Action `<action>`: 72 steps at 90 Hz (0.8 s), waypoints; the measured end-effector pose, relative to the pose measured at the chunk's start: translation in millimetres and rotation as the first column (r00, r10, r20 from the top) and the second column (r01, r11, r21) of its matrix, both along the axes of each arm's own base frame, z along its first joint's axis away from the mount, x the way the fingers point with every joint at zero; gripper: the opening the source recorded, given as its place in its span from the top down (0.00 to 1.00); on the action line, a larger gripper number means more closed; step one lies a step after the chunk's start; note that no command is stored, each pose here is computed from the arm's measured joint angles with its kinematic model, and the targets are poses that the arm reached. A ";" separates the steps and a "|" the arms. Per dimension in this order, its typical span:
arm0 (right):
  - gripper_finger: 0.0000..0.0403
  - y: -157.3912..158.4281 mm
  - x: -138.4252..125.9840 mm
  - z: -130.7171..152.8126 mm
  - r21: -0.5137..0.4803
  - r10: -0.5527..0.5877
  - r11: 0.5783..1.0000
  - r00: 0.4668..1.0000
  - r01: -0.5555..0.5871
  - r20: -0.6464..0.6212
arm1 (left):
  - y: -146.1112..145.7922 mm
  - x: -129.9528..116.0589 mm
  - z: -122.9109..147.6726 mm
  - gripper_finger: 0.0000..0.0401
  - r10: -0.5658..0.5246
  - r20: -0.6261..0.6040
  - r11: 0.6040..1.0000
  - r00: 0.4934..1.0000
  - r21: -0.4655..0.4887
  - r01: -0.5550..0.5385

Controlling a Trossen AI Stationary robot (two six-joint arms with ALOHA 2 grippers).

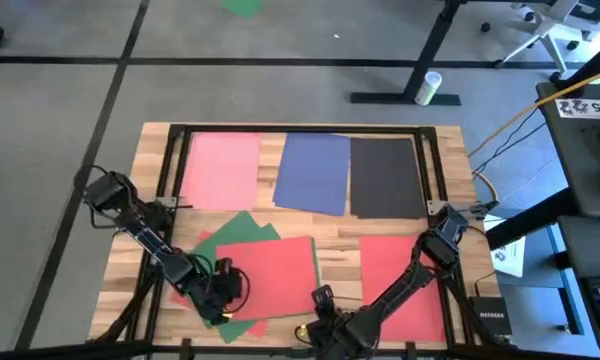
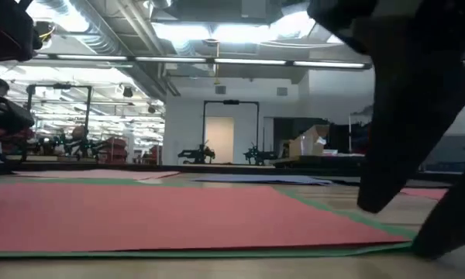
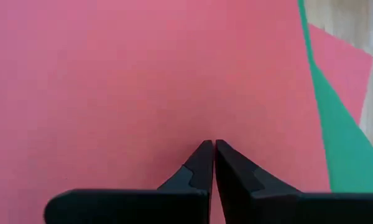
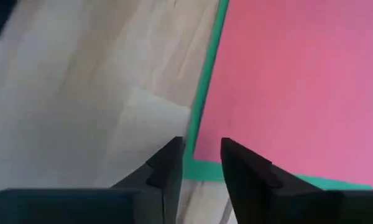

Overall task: Organize paper
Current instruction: Stack the red paper on top of the other red paper on the table

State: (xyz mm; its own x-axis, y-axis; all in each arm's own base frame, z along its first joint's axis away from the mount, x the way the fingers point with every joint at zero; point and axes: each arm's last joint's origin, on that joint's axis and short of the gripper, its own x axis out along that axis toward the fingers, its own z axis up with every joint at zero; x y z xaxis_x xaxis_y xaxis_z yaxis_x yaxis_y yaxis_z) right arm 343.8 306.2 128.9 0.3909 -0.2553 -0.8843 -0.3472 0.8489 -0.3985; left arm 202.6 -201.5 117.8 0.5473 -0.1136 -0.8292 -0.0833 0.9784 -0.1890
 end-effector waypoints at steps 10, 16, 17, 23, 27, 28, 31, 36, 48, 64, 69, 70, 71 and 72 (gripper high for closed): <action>0.75 0.1 -0.5 0.8 -0.006 0.000 1.000 1.000 0.000 -0.003 | 0.0 -0.2 -0.2 1.00 0.000 -0.004 1.000 1.000 -0.003 0.000; 0.75 0.6 -1.0 3.8 -0.010 0.002 1.000 1.000 -0.002 -0.014 | 0.2 -0.4 -0.5 1.00 0.001 -0.006 1.000 1.000 -0.003 -0.001; 0.75 0.6 -1.0 4.1 -0.011 0.002 1.000 1.000 -0.002 -0.015 | 0.2 -0.4 -0.6 1.00 0.001 -0.007 1.000 1.000 -0.003 -0.001; 0.75 1.0 -0.5 5.7 -0.008 0.001 1.000 1.000 -0.002 -0.012 | 0.2 -0.5 -0.6 1.00 0.001 -0.007 1.000 1.000 -0.002 -0.001; 0.75 0.7 -0.9 5.5 -0.011 0.001 1.000 1.000 -0.002 -0.016 | 0.3 -0.6 -0.7 1.00 0.001 -0.009 1.000 1.000 -0.002 -0.001; 0.75 0.6 -1.0 5.5 -0.011 0.002 1.000 1.000 -0.002 -0.017 | 0.3 -0.6 -0.7 1.00 0.001 -0.009 1.000 1.000 -0.002 -0.001; 0.75 0.6 -1.1 5.4 -0.011 0.002 1.000 1.000 -0.002 -0.020 | 0.3 -0.6 -0.8 1.00 0.001 -0.009 1.000 1.000 -0.001 -0.001; 0.75 0.8 -1.1 5.4 -0.005 0.002 1.000 1.000 -0.003 -0.023 | 0.4 -0.7 -1.1 1.00 0.001 -0.011 1.000 1.000 -0.001 -0.001; 0.75 1.0 -1.5 5.1 0.006 0.000 1.000 0.999 0.000 -0.033 | 0.3 -0.9 -1.3 1.00 0.006 -0.013 1.000 1.000 -0.005 -0.006; 0.75 1.2 -1.6 5.0 0.015 0.000 1.000 0.999 0.001 -0.040 | 0.3 -0.9 -1.4 1.00 0.005 -0.013 1.000 1.000 -0.004 -0.005; 0.75 1.3 -1.6 5.1 0.015 0.000 1.000 0.999 0.001 -0.039 | 0.2 -0.9 -1.4 1.00 0.005 -0.013 1.000 1.000 -0.005 -0.005; 0.75 1.3 -1.6 5.1 0.015 0.000 1.000 0.999 0.001 -0.039 | 0.2 -0.9 -1.4 1.00 0.005 -0.013 1.000 1.000 -0.005 -0.005; 0.75 1.3 -1.6 5.1 0.015 0.000 1.000 0.999 0.001 -0.039 | 0.2 -0.9 -1.4 1.00 0.005 -0.013 1.000 1.000 -0.005 -0.005; 0.75 1.3 -1.6 5.1 0.015 0.000 1.000 0.999 0.001 -0.039 | 0.2 -0.9 -1.4 1.00 0.005 -0.013 1.000 1.000 -0.005 -0.005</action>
